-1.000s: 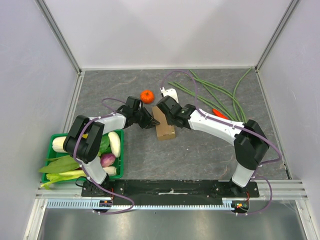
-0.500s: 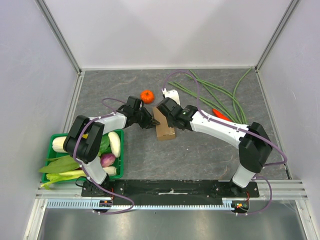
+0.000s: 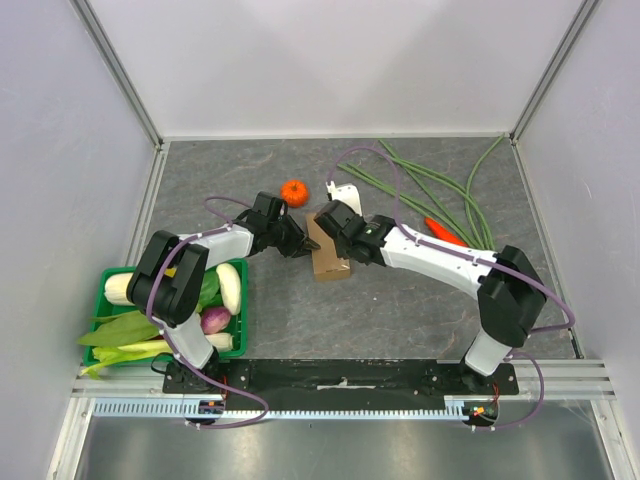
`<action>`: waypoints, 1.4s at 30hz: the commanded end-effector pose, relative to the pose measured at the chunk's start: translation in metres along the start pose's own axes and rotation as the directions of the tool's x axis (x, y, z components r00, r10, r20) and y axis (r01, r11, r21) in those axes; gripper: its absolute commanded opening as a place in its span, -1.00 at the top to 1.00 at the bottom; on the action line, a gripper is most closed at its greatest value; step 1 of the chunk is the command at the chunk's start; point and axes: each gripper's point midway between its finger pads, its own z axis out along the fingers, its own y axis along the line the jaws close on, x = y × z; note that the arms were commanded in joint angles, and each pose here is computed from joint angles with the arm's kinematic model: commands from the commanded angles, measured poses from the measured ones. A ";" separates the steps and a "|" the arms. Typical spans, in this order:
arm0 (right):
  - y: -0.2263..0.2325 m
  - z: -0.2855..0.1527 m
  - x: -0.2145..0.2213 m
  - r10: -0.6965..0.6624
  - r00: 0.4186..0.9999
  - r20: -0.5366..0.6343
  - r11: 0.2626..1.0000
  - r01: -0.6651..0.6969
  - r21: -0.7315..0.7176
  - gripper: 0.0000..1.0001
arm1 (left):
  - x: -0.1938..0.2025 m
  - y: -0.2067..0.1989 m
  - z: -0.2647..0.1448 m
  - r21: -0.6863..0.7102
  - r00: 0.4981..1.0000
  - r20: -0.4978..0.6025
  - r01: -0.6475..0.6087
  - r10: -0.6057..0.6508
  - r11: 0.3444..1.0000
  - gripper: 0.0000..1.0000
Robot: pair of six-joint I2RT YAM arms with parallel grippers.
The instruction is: Unpack the express box
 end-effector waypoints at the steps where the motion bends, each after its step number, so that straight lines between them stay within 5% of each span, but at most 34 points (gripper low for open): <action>1: 0.020 -0.025 0.016 0.027 0.997 -0.070 0.993 -0.035 -0.110 1.00 | -0.018 0.040 0.008 -0.153 0.988 0.125 0.110 -0.092 0.982 0.72; 42: -0.003 -0.060 0.043 0.112 0.990 -0.091 0.961 -0.130 -0.242 1.00 | -0.023 0.051 -0.008 -0.213 0.981 0.186 0.098 -0.058 0.972 0.65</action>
